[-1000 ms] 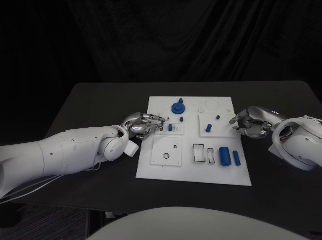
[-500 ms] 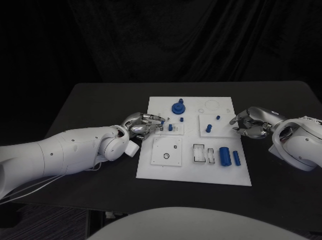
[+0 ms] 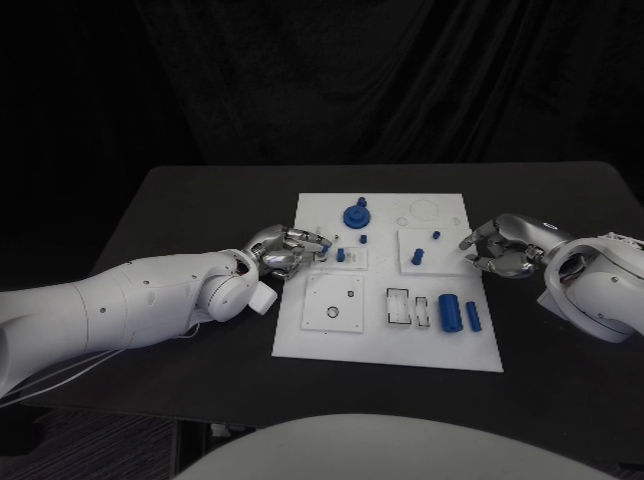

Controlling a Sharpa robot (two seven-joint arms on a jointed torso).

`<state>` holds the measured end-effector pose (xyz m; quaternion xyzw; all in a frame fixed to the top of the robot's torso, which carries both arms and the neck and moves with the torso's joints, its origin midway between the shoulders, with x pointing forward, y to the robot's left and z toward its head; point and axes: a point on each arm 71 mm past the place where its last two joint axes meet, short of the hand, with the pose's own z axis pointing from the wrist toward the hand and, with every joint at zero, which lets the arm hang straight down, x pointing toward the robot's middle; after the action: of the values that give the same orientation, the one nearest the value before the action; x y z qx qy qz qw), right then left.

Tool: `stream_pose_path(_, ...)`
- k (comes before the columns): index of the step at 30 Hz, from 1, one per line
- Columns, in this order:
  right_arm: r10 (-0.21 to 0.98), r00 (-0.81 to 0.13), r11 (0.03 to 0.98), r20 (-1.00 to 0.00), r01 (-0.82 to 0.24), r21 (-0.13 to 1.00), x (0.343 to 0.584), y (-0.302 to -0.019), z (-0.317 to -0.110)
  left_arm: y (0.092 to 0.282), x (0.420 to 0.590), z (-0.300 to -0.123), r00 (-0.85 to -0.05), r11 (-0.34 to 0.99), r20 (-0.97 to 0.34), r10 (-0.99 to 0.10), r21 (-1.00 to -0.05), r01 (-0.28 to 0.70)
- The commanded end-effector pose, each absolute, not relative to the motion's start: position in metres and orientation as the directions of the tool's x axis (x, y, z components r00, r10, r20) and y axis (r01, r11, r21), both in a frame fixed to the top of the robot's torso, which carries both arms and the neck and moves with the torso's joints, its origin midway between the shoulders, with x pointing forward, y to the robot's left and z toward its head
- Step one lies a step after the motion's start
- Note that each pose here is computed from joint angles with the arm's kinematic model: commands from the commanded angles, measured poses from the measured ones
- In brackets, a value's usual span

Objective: Assemble the parts on the task board

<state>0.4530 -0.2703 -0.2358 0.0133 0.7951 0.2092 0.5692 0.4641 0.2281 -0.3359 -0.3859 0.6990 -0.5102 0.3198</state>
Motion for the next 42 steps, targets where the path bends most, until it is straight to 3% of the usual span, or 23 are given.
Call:
stream_pose_path(1, 0.259, -0.351, 0.913, -0.9, -0.215, 0.347, 0.4522, -0.2704, -0.2366, 0.2371, 0.4546, -0.3566, -0.485, 0.296, -0.122, -0.866, -0.907, -0.3)
stream_pose_path(42, 0.257, -0.356, 0.914, -0.899, -0.214, 0.346, 0.4519, -0.2697, -0.2373, 0.2399, 0.4535, -0.3599, -0.484, 0.32, -0.129, -0.865, -0.886, -0.336)
